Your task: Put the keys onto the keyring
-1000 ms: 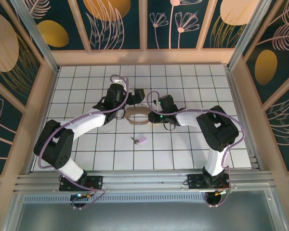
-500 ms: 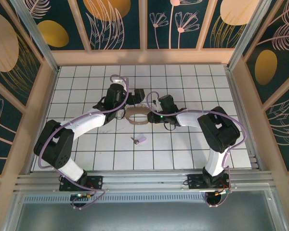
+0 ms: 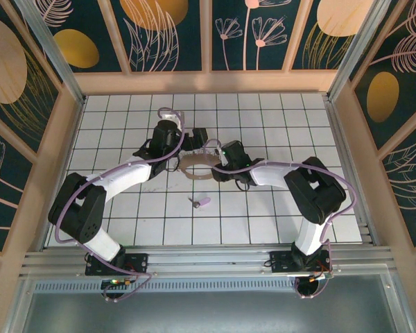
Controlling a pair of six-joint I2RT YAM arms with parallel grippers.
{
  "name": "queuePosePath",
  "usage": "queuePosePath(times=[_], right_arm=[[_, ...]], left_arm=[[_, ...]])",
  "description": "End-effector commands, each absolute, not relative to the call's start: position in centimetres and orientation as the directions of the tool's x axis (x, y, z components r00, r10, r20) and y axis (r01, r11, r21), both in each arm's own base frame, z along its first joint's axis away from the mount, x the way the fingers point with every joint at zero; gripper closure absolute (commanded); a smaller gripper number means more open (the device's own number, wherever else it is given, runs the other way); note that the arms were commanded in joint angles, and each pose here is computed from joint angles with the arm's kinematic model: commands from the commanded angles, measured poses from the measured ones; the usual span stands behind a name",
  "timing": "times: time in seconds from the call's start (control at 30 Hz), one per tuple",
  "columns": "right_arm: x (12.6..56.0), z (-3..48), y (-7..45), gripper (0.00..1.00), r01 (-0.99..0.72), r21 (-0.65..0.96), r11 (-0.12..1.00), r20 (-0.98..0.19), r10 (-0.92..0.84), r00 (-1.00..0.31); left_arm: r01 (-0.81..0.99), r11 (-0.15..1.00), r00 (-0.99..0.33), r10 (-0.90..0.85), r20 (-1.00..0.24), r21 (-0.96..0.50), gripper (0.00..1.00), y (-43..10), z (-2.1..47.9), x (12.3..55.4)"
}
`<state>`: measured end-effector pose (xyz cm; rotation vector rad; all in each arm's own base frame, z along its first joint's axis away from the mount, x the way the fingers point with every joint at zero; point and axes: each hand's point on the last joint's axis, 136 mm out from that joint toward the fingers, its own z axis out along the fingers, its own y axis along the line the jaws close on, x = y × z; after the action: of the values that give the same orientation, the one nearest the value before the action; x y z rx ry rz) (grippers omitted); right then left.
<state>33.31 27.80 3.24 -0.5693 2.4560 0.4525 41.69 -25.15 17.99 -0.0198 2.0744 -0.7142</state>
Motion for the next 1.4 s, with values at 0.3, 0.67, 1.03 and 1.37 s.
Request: queuePosePath(times=[0.3, 0.67, 1.03, 1.37], right_arm=[[33.7, 3.4, 28.1, 0.62, -0.527, -0.037, 0.849, -0.609, -0.437, -0.662], [33.4, 2.7, 28.1, 0.65, -0.534, -0.065, 0.843, -0.592, -0.464, -0.660], [33.9, 2.2, 27.8, 0.70, -0.517, -0.092, 0.851, -0.588, -0.465, -0.662], [34.4, 2.3, 27.8, 0.80, -0.508, -0.105, 0.855, -0.595, -0.463, -0.657]], left_arm=[[0.262, 0.843, -0.524, -0.284, -0.803, -0.470, 0.01, -23.5, 20.9, 42.2], [0.261, 0.846, -0.519, -0.283, -0.807, -0.465, 0.01, -23.3, 21.0, 42.4], [0.261, 0.843, -0.519, -0.288, -0.805, -0.470, 0.01, -23.2, 21.0, 42.4], [0.263, 0.839, -0.524, -0.291, -0.800, -0.477, 0.01, -23.4, 20.9, 42.5]])
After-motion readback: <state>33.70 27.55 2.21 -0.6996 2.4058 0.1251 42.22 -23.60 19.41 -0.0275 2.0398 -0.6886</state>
